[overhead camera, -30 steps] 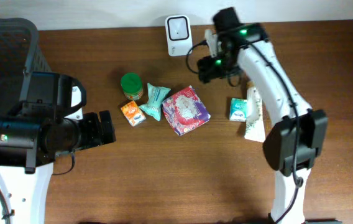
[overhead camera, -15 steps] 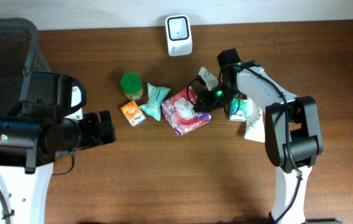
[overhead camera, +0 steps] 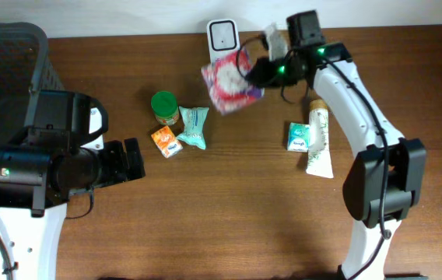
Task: Scan the item barcode
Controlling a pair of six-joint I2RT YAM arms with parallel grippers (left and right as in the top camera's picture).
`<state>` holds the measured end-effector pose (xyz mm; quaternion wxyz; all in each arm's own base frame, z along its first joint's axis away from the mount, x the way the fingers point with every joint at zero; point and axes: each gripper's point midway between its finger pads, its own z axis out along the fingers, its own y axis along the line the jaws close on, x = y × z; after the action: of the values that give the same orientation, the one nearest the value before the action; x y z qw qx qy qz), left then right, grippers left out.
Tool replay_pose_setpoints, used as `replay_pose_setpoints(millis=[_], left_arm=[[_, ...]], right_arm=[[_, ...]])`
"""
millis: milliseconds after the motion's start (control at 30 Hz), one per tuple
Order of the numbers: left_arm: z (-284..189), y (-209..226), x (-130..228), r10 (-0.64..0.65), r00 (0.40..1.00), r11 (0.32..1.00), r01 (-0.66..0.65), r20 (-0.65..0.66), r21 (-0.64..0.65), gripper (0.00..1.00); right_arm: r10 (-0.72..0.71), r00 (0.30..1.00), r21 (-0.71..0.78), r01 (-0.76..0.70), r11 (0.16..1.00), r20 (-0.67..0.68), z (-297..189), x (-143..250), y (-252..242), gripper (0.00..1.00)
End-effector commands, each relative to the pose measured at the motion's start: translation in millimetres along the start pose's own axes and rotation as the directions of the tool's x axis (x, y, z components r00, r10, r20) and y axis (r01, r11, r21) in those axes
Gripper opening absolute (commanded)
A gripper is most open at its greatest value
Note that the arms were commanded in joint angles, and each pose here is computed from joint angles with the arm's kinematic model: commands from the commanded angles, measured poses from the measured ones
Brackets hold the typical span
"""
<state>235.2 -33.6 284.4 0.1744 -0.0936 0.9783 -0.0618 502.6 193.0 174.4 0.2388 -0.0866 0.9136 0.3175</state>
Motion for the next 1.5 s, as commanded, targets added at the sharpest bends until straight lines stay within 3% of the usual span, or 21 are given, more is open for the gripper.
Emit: replay_pose_setpoints(millis=[0,200,267,400,467,567,733,833,900,1033,1100,1267,1433,1467], left_arm=[[-3.2,1.3,-0.5,0.008,1.0,1.0,-0.008,0.015,-0.003,0.99],[-3.2,1.2,-0.5,0.008,1.0,1.0,-0.008,0.015,-0.003,0.99],[-3.2,1.3,-0.4,0.008,1.0,1.0,-0.008,0.015,-0.003,0.99],[-3.2,1.3,-0.4,0.008,1.0,1.0,-0.008,0.015,-0.003,0.99],[-3.2,1.3,-0.5,0.008,1.0,1.0,-0.008,0.015,-0.003,0.99],[-3.2,1.3,-0.5,0.008,1.0,1.0,-0.008,0.015,-0.003,0.99],[-3.2,1.3,-0.4,0.008,1.0,1.0,-0.008,0.015,-0.003,0.99],[-3.2,1.2,-0.5,0.008,1.0,1.0,-0.008,0.015,-0.003,0.99],[-3.2,1.3,-0.4,0.008,1.0,1.0,-0.008,0.015,-0.003,0.99],[-3.2,1.3,-0.4,0.008,1.0,1.0,-0.008,0.015,-0.003,0.99],[-3.2,1.3,-0.4,0.008,1.0,1.0,-0.008,0.015,-0.003,0.99],[-3.2,1.3,-0.5,0.008,1.0,1.0,-0.008,0.015,-0.003,0.99],[-3.2,1.3,-0.4,0.008,1.0,1.0,-0.008,0.015,-0.003,0.99],[-3.2,1.3,-0.4,0.008,1.0,1.0,-0.008,0.015,-0.003,0.99]], right_arm=[[0.004,0.992,-0.025,-0.001,1.0,0.124,-12.6,-33.3,10.9,0.04],[-0.001,0.921,-0.022,0.011,1.0,0.389,-20.2,-98.8,13.3,0.04],[0.012,0.933,-0.018,-0.006,1.0,0.36,-7.5,-91.5,6.4,0.04],[0.069,0.983,0.107,-0.088,0.99,0.17,8.6,-39.2,-22.2,0.04],[0.032,0.991,0.244,-0.064,0.968,0.133,6.8,-26.7,-44.5,0.26],[-0.17,0.98,0.422,0.111,0.9,0.105,-3.0,-35.1,-69.4,0.59],[-0.312,0.943,0.564,0.197,0.802,0.114,-11.4,-59.4,-101.0,0.87],[-0.288,0.946,0.548,0.165,0.82,0.148,3.7,-63.8,-135.5,0.91],[-0.255,0.948,0.462,0.142,0.875,0.191,16.5,-65.6,-150.2,0.95],[-0.195,0.968,0.357,0.129,0.925,0.156,48.5,-42.9,-169.4,0.91],[-0.157,0.983,0.289,0.124,0.949,0.093,63.8,-21.3,-163.5,0.77],[-0.078,0.996,0.148,0.084,0.985,-0.044,55.0,13.9,-120.5,0.69],[-0.026,0.985,0.14,0.05,0.989,-0.17,18.1,41.4,-76.1,0.67],[-0.044,0.988,0.15,0.067,0.986,-0.151,11.7,35.4,-70.6,0.72]])
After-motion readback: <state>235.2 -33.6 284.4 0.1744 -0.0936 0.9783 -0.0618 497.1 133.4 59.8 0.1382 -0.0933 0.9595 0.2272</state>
